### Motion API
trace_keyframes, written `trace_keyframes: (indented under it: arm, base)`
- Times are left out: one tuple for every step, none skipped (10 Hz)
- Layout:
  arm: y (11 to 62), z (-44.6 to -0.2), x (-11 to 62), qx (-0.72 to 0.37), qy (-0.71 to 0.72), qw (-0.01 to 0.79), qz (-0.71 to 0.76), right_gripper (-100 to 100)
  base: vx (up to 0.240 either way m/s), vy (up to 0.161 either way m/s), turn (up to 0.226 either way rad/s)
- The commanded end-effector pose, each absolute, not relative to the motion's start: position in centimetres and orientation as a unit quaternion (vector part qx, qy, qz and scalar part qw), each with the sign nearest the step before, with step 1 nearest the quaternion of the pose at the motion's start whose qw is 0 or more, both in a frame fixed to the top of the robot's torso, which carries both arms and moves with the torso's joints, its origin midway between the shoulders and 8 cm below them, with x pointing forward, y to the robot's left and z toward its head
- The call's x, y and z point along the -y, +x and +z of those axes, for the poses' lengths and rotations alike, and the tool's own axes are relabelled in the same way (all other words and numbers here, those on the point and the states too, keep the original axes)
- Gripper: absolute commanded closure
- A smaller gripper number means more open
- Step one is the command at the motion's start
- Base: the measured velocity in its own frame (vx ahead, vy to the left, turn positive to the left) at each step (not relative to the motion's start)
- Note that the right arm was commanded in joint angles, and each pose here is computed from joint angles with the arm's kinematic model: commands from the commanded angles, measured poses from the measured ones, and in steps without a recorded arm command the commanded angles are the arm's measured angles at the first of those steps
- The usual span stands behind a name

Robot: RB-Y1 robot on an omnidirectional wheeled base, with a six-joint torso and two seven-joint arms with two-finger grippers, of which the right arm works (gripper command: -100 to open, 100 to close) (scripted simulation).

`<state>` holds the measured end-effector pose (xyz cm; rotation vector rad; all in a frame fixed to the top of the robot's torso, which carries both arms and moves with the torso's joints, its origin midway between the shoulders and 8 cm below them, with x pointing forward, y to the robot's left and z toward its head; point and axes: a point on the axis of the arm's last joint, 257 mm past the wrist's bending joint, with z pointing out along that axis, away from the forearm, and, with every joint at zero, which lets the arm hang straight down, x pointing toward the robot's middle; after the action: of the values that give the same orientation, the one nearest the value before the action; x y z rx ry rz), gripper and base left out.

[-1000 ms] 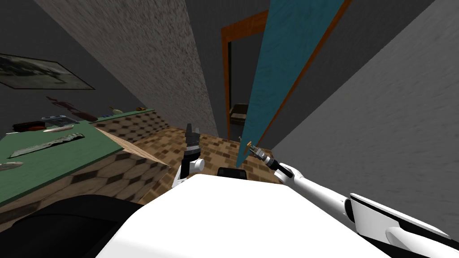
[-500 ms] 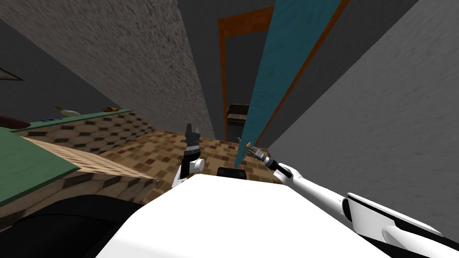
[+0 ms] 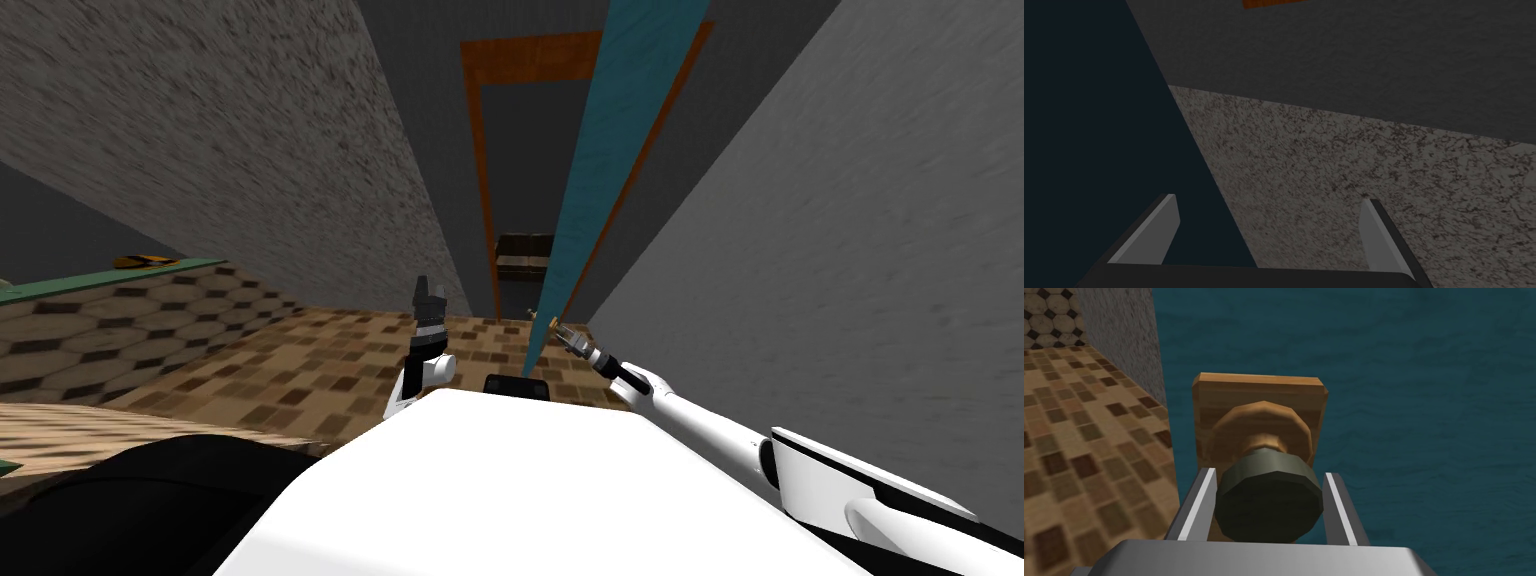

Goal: Pull the door open

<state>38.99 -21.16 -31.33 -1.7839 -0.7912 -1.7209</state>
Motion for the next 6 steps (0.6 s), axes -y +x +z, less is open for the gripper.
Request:
trace_keyframes:
  arm:
    - [38.8, -32.0, 21.6, 0.3, -0.667, 0.26, -0.631, 100]
    - [38.5, -32.1, 21.5, 0.305, -0.666, 0.262, -0.628, 100]
    - [37.5, -32.1, 21.0, 0.318, -0.661, 0.273, -0.623, 100]
    - [36.9, -31.9, 20.7, 0.324, -0.656, 0.281, -0.621, 100]
    - [36.6, -31.8, 20.6, 0.326, -0.654, 0.285, -0.621, 100]
    - [36.3, -31.7, 20.5, 0.328, -0.651, 0.289, -0.621, 100]
  base:
    - [0.018, 0.075, -0.202]
    - [0.021, 0.081, -0.218]
    - [0.008, 0.055, -0.174]
    - [-0.021, -0.056, -0.018]
    - [-0.022, -0.152, 0.074]
    - [-0.017, -0.183, 0.073]
